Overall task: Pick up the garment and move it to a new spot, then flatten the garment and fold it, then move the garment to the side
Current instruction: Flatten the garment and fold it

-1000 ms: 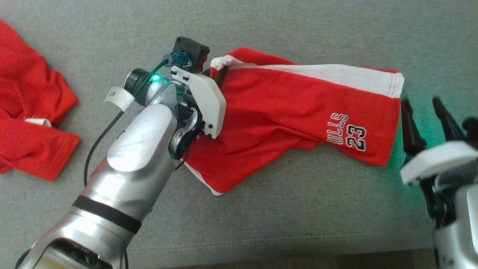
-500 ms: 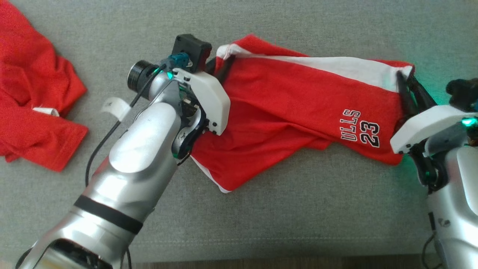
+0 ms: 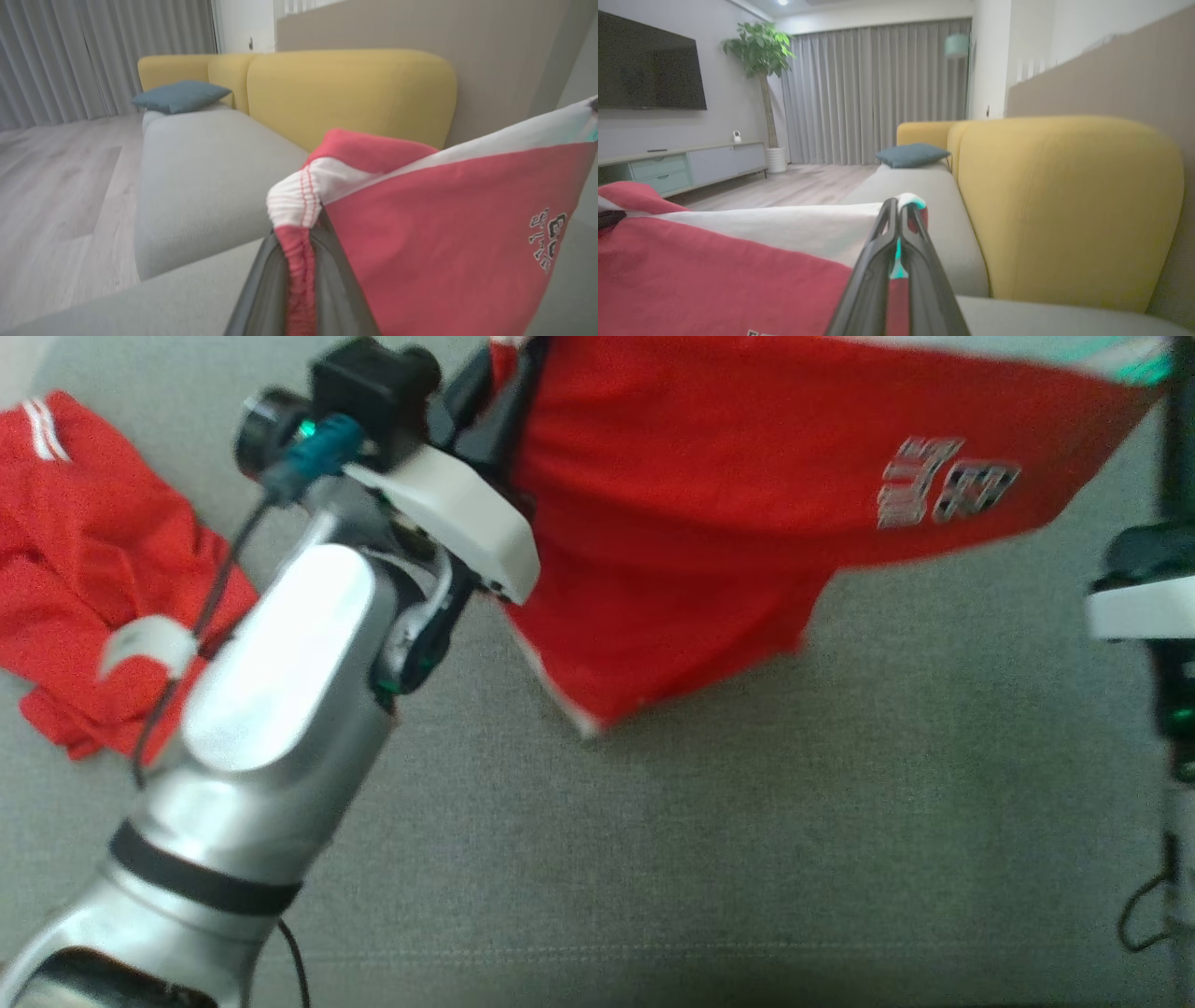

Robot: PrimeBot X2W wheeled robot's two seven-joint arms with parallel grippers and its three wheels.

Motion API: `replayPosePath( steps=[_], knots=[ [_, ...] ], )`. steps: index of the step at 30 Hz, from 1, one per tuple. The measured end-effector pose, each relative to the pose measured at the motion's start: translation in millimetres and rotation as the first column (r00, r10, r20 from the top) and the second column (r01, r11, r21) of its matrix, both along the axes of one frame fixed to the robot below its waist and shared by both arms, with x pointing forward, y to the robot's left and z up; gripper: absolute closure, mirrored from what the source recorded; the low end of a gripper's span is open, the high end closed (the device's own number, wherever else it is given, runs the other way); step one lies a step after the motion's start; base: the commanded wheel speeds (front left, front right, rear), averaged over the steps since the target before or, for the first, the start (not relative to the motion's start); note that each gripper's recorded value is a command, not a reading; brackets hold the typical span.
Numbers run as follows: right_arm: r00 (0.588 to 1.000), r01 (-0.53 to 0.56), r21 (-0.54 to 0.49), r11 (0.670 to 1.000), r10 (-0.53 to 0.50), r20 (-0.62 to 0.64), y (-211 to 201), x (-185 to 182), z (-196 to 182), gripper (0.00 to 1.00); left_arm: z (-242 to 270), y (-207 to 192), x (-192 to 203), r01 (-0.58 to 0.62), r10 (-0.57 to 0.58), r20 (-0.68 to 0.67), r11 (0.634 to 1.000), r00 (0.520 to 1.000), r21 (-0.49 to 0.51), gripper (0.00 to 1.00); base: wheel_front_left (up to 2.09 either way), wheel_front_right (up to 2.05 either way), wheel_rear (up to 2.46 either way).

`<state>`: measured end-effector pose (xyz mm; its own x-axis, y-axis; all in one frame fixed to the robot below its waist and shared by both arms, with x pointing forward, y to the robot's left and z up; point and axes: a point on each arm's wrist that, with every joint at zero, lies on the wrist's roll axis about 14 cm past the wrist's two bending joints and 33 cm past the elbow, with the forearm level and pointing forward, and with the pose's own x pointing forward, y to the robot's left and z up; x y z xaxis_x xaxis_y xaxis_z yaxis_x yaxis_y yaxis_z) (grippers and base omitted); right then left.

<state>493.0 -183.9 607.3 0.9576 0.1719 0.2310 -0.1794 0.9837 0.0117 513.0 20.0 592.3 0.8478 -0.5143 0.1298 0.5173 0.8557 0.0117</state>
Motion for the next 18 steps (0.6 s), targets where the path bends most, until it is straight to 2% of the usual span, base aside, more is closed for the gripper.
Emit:
replayPosePath(
  steps=[8, 14, 18],
  knots=[
    [0.962, 0.037, -0.055, 0.998, -0.021, 0.271, -6.5, -46.7, 109.2, 1.0, 93.6, 10.6, -31.3, 0.011, 0.0, 0.197, 0.998, 0.98, -0.055, 1.0, 0.0, 0.0, 0.0],
    [0.939, 0.061, -0.07, 0.996, -0.034, 0.343, -11.0, -66.0, 145.3, 1.0, 122.5, 7.9, -48.9, 0.028, -0.011, 0.249, 0.998, 0.968, -0.063, 1.0, 0.0, 0.0, 0.0],
    [0.948, 0.063, -0.068, 0.996, -0.039, 0.315, -12.8, -63.7, 142.9, 1.0, 120.0, 6.3, -50.2, 0.032, -0.015, 0.232, 0.997, 0.972, -0.066, 1.0, 0.0, 0.0, 0.0]
  ],
)
